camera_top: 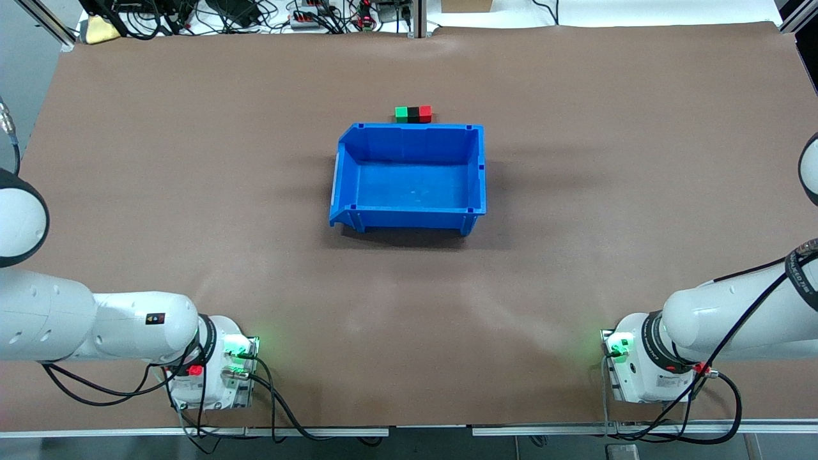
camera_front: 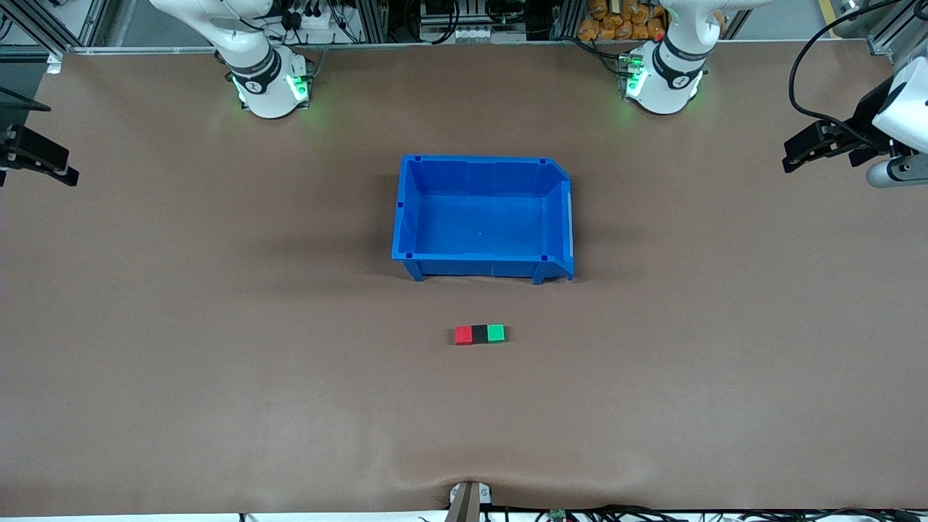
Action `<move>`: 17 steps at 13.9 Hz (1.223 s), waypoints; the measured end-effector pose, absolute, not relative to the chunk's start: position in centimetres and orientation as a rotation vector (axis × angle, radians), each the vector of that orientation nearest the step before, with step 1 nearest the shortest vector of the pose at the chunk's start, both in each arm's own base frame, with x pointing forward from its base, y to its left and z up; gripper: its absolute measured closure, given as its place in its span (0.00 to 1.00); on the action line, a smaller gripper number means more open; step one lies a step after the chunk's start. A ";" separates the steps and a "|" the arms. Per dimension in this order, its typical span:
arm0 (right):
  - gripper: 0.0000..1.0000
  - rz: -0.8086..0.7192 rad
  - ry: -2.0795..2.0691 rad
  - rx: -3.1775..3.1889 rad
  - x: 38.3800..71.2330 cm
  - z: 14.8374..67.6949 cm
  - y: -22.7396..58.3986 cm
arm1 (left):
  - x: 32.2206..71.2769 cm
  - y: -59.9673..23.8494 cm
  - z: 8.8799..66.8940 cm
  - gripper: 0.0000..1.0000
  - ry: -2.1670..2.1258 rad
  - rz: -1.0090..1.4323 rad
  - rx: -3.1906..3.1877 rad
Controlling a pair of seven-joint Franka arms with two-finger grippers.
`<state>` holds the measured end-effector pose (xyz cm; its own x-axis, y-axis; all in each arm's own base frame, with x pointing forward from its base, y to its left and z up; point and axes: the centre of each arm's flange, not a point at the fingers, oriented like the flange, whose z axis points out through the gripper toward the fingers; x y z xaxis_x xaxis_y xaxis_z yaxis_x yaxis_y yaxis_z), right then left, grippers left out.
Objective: Attach green and red cubes to black cube
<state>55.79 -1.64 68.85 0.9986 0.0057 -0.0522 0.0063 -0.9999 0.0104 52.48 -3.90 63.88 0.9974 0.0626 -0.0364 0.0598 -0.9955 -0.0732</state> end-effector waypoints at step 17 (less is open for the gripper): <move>0.00 -0.060 0.116 3.124 52.4 70.0 -1.2 | 52.5 -3.9 63.9 0.00 -0.095 0.060 -3.067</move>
<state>52.41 -1.22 69.97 0.9965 0.0736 -0.0387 0.0741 -0.9972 0.0138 52.48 -3.86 63.87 0.9973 0.0633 -0.0367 0.0605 -0.9955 -0.0732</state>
